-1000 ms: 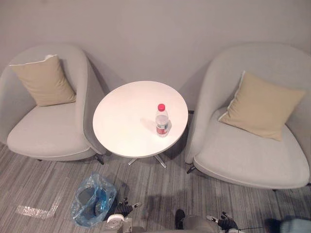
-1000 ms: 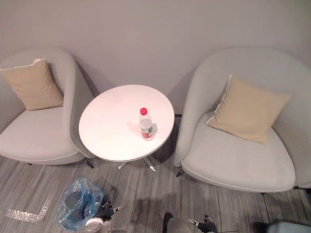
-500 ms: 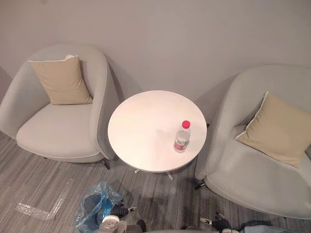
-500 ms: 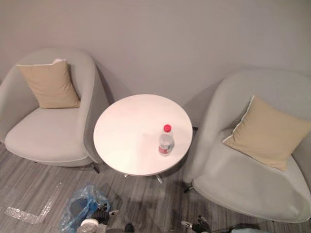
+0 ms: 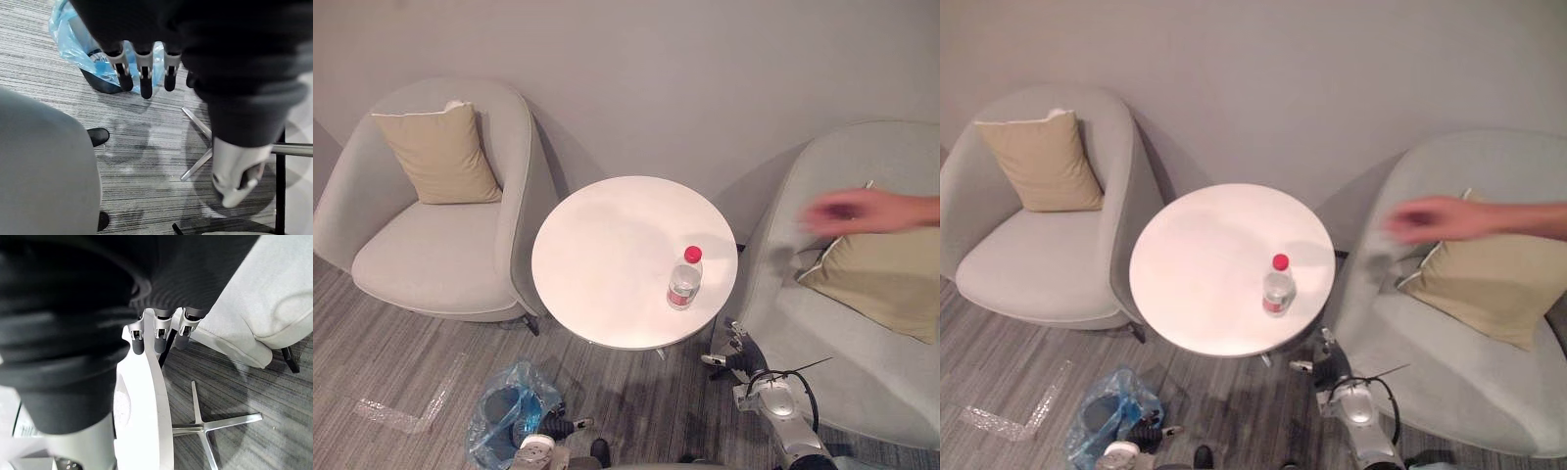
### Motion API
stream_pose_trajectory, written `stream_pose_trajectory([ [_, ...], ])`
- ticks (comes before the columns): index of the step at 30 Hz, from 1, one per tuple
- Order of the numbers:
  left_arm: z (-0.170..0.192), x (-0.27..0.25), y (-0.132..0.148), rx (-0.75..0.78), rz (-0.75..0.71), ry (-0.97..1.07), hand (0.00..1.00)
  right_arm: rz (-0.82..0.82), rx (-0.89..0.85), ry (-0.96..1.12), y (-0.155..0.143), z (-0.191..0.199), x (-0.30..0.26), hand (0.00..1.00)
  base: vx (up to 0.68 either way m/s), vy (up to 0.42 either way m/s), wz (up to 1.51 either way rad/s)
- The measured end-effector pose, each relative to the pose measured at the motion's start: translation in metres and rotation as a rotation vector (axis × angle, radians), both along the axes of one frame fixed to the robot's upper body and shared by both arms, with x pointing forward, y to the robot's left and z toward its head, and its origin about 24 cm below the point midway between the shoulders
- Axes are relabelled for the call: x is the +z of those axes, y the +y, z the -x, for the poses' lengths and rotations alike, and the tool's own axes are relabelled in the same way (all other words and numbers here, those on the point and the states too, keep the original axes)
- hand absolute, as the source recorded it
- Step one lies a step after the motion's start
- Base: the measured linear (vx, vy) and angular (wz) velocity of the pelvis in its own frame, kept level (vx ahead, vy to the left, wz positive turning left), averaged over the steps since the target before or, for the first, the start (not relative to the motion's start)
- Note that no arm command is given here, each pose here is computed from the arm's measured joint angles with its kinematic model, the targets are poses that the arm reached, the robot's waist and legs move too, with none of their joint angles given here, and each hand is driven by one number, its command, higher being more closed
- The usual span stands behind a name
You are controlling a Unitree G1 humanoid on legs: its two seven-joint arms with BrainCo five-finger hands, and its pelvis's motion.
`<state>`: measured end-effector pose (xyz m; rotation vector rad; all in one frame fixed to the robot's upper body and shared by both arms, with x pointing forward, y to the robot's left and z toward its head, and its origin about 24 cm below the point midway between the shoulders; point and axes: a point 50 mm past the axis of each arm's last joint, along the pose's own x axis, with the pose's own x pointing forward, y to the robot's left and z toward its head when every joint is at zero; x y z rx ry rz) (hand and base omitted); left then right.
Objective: Gather rubbish on tea table into small bin, then transfer packed bag to large trash can.
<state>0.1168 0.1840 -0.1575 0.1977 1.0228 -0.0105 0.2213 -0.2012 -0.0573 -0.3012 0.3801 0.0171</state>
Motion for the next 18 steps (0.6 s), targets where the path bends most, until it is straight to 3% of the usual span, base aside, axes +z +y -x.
stream_pose_trajectory([
  [7, -0.001, 0.001, -0.001, -0.007, 0.0, -0.012, 0.0, 0.046, 0.099, -0.104, 0.02, -0.03, 0.021, 0.0, 0.0, 0.014, 0.19],
  [18, -0.003, 0.001, -0.002, -0.003, 0.004, -0.023, 0.0, 0.076, 0.079, -0.108, 0.024, -0.039, 0.02, 0.0, -0.08, -0.003, 0.14],
])
